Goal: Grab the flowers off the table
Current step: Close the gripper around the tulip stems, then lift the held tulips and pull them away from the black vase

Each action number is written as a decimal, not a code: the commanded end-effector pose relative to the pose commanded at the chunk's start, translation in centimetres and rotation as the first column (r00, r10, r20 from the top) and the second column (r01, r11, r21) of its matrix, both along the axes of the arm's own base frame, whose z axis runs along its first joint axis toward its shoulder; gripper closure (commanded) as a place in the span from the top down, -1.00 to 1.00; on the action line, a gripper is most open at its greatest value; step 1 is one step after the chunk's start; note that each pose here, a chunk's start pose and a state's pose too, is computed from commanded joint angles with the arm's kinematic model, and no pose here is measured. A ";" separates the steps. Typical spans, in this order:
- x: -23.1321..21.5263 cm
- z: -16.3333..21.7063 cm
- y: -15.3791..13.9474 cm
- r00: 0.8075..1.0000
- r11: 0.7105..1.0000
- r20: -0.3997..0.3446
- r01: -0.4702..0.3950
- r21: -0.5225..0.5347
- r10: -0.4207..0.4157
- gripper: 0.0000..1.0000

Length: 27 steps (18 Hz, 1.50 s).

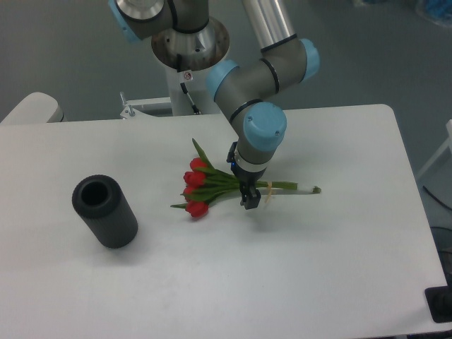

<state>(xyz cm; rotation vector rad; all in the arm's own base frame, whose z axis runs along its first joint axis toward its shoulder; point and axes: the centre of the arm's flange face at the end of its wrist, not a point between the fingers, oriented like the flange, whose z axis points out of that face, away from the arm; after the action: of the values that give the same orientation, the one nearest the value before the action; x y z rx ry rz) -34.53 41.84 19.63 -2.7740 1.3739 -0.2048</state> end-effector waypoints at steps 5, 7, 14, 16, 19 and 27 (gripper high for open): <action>0.0 -0.2 0.1 1.000 1.000 -0.001 0.002 0.001 -0.002 -0.04; 0.0 -0.1 0.1 1.000 1.000 -0.007 0.002 0.003 -0.002 -0.15; -0.3 0.0 0.3 1.000 1.000 -0.016 0.000 0.009 0.000 -0.21; -0.7 0.3 0.4 1.000 1.000 -0.021 -0.003 0.013 0.003 -0.31; -1.5 1.1 0.7 0.999 1.000 -0.039 -0.012 0.026 0.013 -0.36; -3.9 3.8 1.4 0.996 0.998 -0.082 -0.034 0.052 0.038 -0.62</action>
<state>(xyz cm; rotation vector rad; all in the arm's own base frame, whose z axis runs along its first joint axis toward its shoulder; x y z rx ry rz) -38.40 43.29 23.38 -2.7924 1.3248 -0.0534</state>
